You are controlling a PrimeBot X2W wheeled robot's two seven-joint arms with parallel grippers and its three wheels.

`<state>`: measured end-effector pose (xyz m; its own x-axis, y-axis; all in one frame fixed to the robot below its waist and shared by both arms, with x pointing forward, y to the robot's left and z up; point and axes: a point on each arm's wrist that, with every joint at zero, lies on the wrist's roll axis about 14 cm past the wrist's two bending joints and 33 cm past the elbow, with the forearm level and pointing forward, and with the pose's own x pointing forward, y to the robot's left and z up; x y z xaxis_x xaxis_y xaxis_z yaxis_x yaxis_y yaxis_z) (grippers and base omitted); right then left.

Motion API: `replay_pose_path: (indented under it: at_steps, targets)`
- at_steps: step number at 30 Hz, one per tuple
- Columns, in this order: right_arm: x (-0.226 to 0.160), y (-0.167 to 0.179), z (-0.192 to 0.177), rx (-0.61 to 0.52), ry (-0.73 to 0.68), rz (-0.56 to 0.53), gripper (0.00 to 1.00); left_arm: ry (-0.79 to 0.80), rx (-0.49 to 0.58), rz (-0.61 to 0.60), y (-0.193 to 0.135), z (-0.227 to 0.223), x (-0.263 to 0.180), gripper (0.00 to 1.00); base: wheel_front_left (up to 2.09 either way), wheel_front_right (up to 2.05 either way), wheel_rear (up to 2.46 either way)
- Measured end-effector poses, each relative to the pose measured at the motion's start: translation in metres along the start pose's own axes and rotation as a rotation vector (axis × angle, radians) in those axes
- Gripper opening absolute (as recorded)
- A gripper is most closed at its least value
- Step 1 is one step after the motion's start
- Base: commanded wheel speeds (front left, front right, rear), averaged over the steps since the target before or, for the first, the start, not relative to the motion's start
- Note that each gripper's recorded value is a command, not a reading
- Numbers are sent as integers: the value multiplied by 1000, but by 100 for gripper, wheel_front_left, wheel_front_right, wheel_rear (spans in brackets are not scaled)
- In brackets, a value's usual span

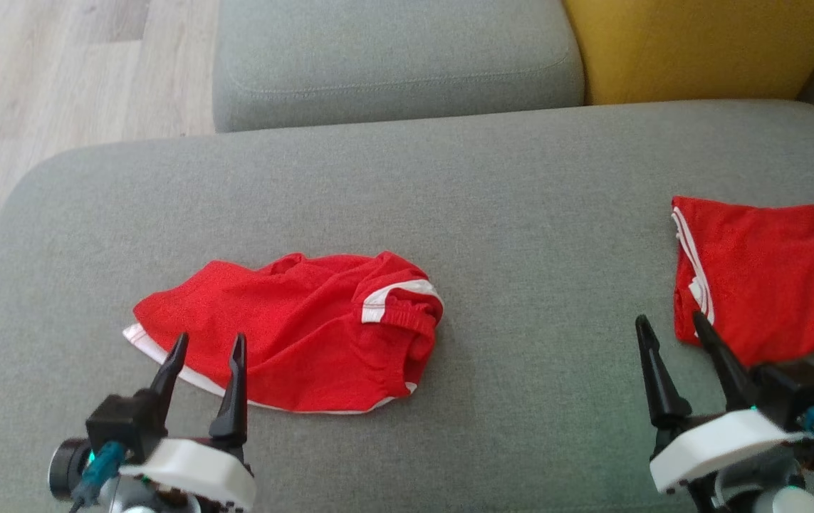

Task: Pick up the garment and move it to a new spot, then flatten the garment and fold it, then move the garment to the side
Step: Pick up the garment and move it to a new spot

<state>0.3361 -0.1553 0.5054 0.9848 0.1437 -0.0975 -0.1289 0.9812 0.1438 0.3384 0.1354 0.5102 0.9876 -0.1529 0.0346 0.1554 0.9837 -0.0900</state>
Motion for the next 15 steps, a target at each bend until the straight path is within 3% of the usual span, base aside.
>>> replay_pose_path:
  at_steps: [15]
  targets:
    - [-10, -2, 0, -7, 4, -11, 100, -4, 9, 11, 1, 3, -9, 100, 0, 0, 0]
